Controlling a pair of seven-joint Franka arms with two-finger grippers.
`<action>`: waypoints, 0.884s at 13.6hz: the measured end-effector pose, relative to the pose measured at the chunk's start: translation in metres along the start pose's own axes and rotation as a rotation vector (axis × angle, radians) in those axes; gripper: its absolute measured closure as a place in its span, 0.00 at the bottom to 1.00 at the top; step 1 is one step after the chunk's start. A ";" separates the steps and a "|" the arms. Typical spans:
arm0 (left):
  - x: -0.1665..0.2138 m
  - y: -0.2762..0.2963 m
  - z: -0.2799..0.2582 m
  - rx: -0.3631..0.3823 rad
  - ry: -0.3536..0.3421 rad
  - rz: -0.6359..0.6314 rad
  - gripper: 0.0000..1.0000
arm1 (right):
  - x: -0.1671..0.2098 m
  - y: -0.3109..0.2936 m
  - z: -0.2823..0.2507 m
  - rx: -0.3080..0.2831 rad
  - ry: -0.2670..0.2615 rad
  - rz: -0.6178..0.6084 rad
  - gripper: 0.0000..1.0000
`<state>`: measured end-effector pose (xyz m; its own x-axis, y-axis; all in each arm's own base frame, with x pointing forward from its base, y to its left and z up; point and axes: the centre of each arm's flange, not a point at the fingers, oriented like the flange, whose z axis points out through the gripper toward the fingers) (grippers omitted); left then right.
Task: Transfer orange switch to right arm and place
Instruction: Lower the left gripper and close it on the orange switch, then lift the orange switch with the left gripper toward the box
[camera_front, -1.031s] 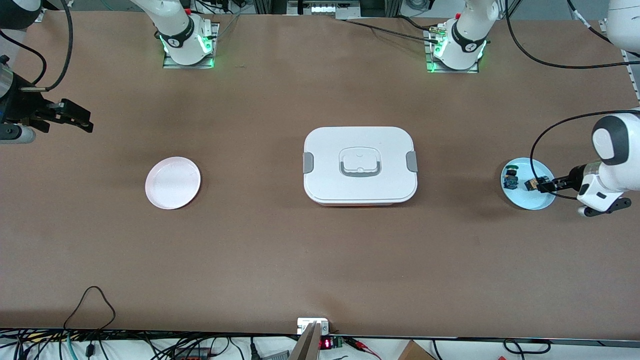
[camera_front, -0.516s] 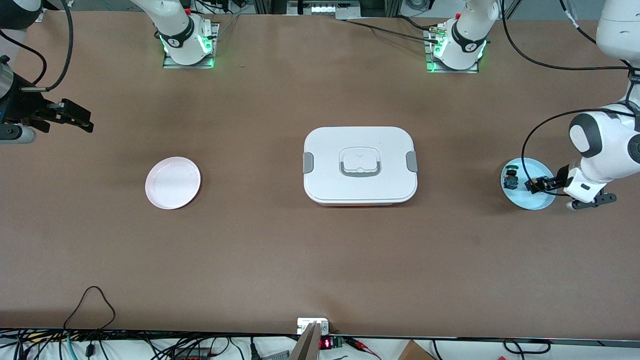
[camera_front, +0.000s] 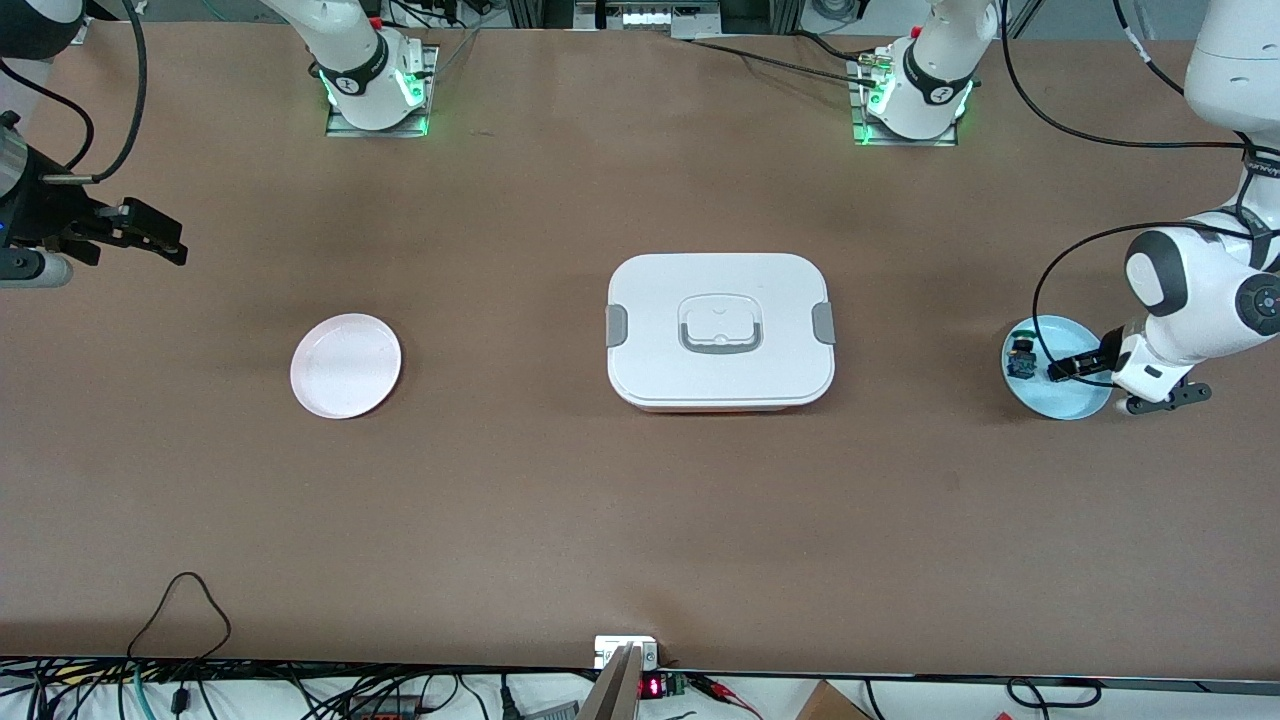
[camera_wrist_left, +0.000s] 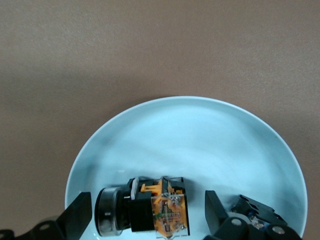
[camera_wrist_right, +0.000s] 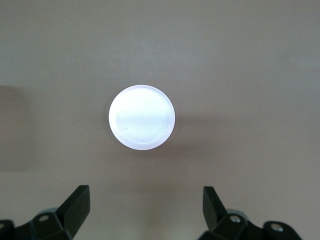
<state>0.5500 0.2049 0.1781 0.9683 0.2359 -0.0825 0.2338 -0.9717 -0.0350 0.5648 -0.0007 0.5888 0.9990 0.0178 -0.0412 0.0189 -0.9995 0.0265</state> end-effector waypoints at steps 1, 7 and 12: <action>0.000 0.000 0.001 0.000 -0.001 0.000 0.13 | 0.000 0.000 0.000 0.000 0.000 0.000 0.00; 0.002 0.000 -0.002 -0.001 -0.022 0.001 0.28 | 0.000 0.000 0.000 0.000 0.000 0.000 0.00; 0.031 0.003 -0.072 -0.003 -0.034 0.156 0.28 | 0.000 0.000 0.000 0.000 -0.003 -0.001 0.00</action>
<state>0.5868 0.2079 0.2474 0.9893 0.0821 -0.1206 0.0808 -0.9966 -0.0159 0.5645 -0.0005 0.5886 0.9989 0.0183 -0.0440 0.0194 -0.9995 0.0265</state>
